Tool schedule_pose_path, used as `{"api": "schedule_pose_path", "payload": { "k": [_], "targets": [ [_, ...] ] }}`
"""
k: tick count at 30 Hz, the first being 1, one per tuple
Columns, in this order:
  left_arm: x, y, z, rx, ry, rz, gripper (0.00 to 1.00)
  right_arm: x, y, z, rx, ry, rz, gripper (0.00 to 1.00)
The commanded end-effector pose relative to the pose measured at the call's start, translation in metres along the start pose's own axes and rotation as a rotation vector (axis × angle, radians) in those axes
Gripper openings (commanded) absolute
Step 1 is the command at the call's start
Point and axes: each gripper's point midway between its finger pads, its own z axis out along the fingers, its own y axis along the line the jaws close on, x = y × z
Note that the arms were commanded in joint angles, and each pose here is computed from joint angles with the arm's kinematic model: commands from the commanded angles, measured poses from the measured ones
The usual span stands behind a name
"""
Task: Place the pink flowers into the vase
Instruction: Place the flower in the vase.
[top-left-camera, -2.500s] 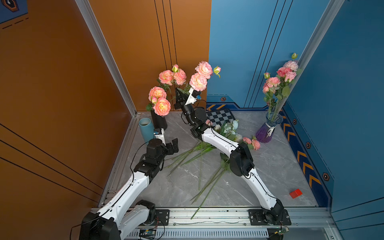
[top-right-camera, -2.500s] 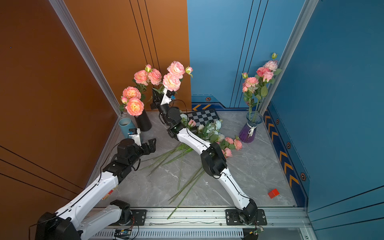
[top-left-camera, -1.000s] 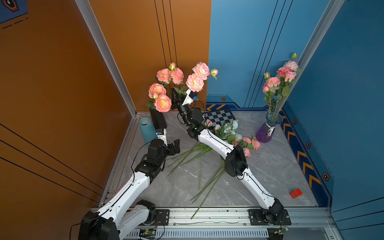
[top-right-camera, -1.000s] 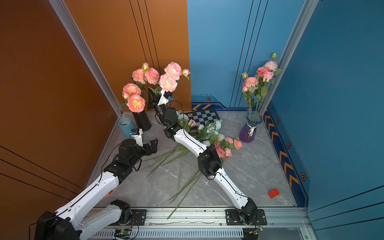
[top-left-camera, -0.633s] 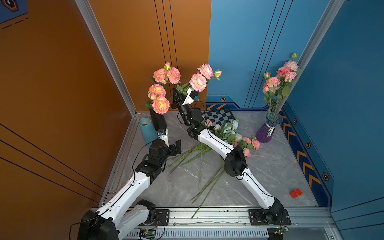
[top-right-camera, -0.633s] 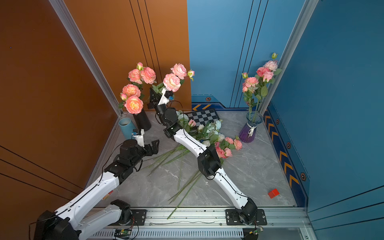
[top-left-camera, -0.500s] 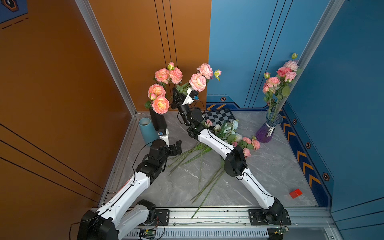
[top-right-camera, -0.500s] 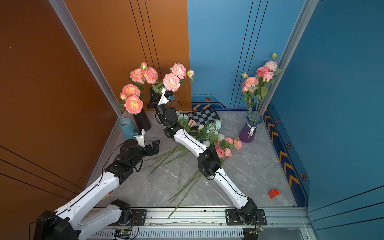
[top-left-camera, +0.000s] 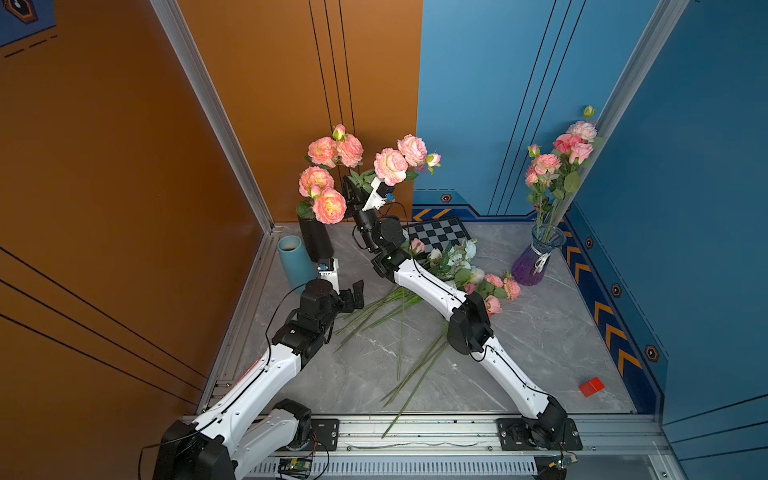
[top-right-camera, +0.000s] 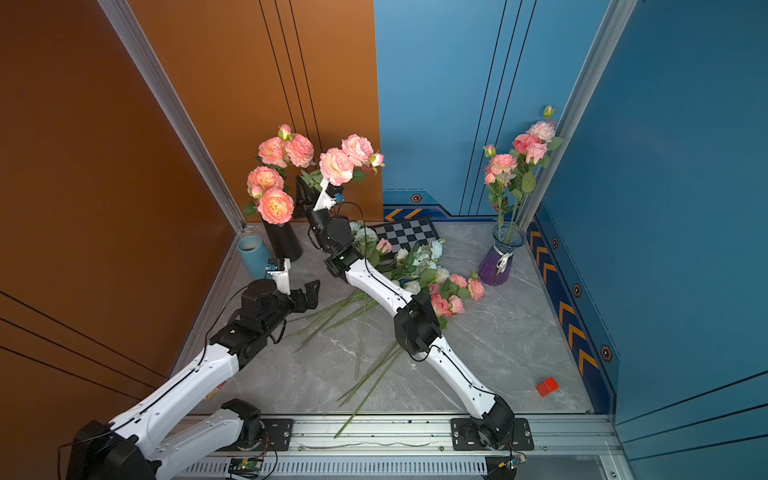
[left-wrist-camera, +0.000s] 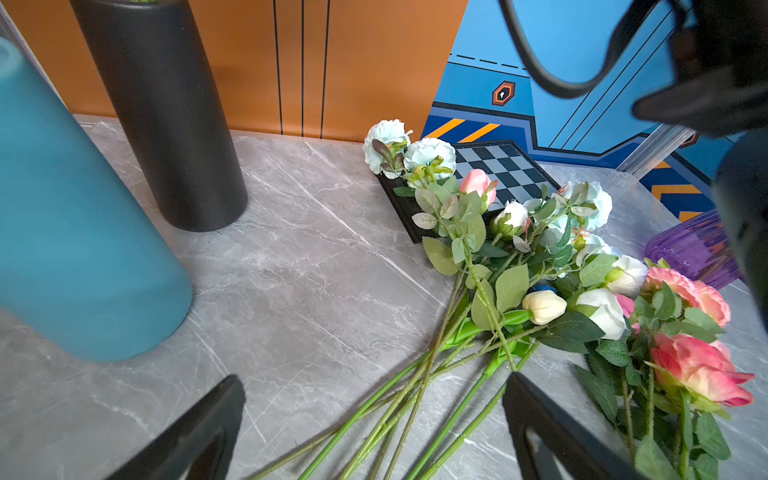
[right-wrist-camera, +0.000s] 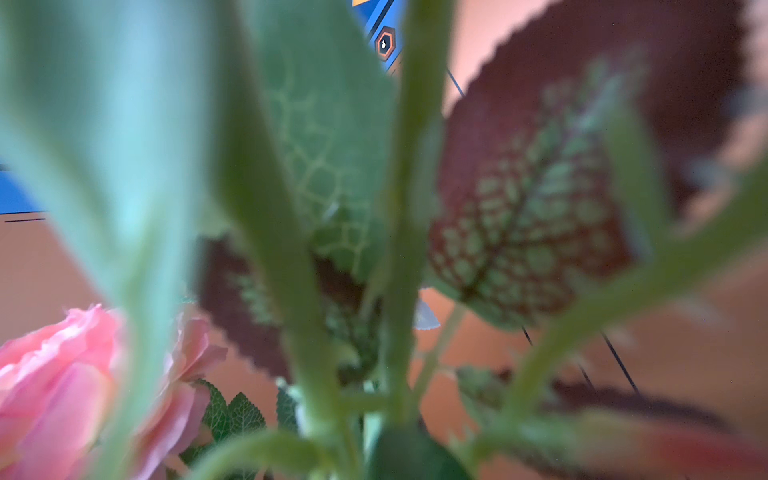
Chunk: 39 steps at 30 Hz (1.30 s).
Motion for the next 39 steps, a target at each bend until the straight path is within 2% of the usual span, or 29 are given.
{"api": "schedule_pose_path", "payload": {
  "k": [1,4,8,11,14,20,23,26,30,39],
  "targets": [
    [-0.024,-0.006,0.001,-0.014,-0.053,0.004,0.99,0.012,0.003,-0.001,-0.010,0.037,-0.010,0.16],
    [-0.041,-0.010,0.012,-0.012,-0.118,-0.056,0.98,0.011,0.004,0.000,-0.008,0.060,-0.009,0.15],
    [-0.067,-0.013,0.024,-0.015,-0.307,-0.085,0.99,0.006,0.008,0.002,-0.028,0.096,-0.002,0.15],
    [-0.089,-0.016,0.027,-0.055,-0.443,0.027,0.99,0.004,0.005,0.003,-0.029,0.115,0.009,0.16],
    [-0.098,-0.016,0.038,-0.085,-0.523,0.136,0.99,-0.001,0.001,0.005,-0.030,0.113,0.034,0.16],
    [-0.084,0.002,0.055,-0.223,-0.556,0.298,0.99,-0.010,0.002,0.008,-0.053,0.117,0.038,0.15],
    [-0.090,0.004,0.052,-0.275,-0.659,0.373,0.99,-0.014,0.000,0.010,-0.056,0.114,0.046,0.15],
    [-0.092,0.000,0.068,-0.301,-0.661,0.461,1.00,-0.015,0.001,0.010,-0.060,0.112,0.044,0.15],
    [-0.100,-0.010,0.078,-0.287,-0.676,0.503,1.00,-0.015,0.000,0.011,-0.067,0.122,0.038,0.15],
    [-0.108,-0.013,0.083,-0.267,-0.694,0.506,0.99,-0.013,0.003,0.011,-0.084,0.118,0.035,0.15]
  ]
}}
